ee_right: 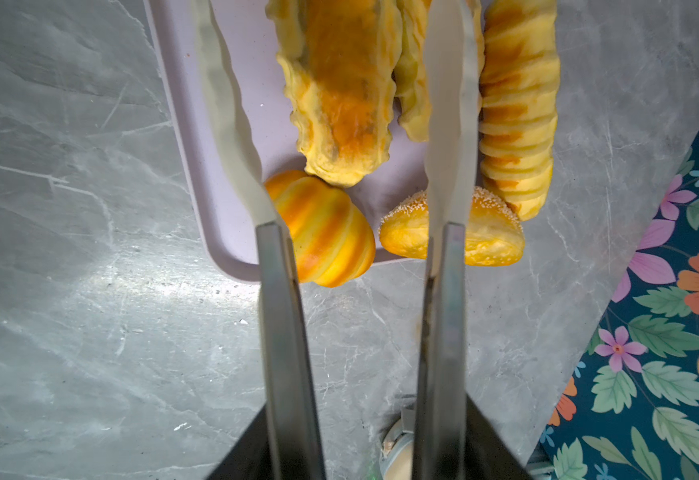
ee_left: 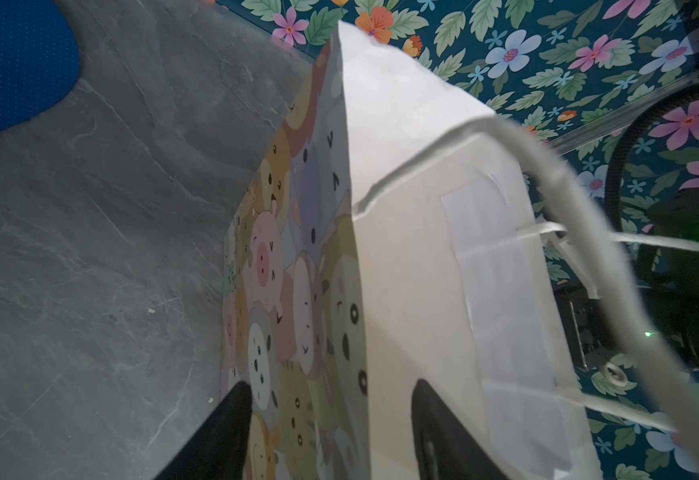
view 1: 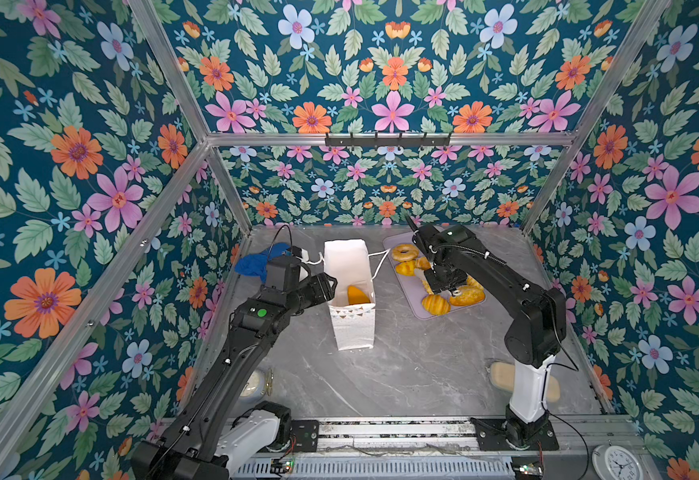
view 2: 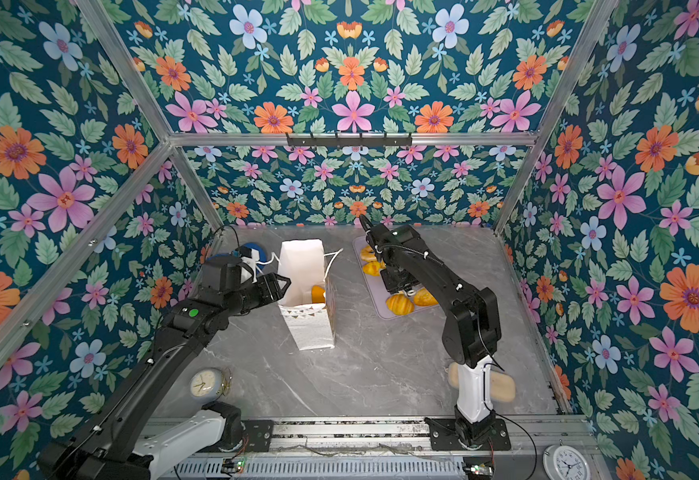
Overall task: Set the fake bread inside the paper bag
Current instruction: 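Lower the tongs over the long yellow twisted bread on the tray, then close the tongs on the long yellow twisted bread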
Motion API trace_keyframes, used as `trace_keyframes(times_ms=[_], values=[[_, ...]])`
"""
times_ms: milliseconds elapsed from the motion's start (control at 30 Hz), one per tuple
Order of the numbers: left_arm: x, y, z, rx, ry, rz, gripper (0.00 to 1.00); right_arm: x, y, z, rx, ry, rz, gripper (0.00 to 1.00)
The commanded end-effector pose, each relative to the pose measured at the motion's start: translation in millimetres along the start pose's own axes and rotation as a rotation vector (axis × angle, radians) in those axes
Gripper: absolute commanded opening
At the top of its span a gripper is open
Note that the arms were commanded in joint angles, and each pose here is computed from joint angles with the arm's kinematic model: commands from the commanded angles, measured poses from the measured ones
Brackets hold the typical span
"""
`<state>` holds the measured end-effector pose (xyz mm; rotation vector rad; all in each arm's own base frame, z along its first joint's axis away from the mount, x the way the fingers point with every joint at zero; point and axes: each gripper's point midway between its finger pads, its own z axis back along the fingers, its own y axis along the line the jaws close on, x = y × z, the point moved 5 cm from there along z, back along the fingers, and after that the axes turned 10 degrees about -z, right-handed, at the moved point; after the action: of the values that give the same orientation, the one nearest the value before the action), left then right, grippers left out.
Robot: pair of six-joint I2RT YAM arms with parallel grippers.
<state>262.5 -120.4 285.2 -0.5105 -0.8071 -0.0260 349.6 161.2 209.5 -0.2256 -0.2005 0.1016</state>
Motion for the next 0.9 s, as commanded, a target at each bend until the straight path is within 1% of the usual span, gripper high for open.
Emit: trace_keyframes(times_ms=[0, 400, 867], values=[[2.6, -0.5, -0.4, 0.0, -0.014, -0.017, 0.63, -0.1, -2.7, -0.6, -0.03, 0.01, 0.021, 0.52], [2.7, 0.2, -0.9, 0.005, -0.011, -0.018, 0.63, 9.0, 1.0, -14.7, -0.064, 0.021, 0.044, 0.54], [2.8, 0.4, -3.0, 0.007, -0.005, -0.02, 0.63, 15.6, 2.7, -30.5, -0.066, 0.039, 0.052, 0.53]])
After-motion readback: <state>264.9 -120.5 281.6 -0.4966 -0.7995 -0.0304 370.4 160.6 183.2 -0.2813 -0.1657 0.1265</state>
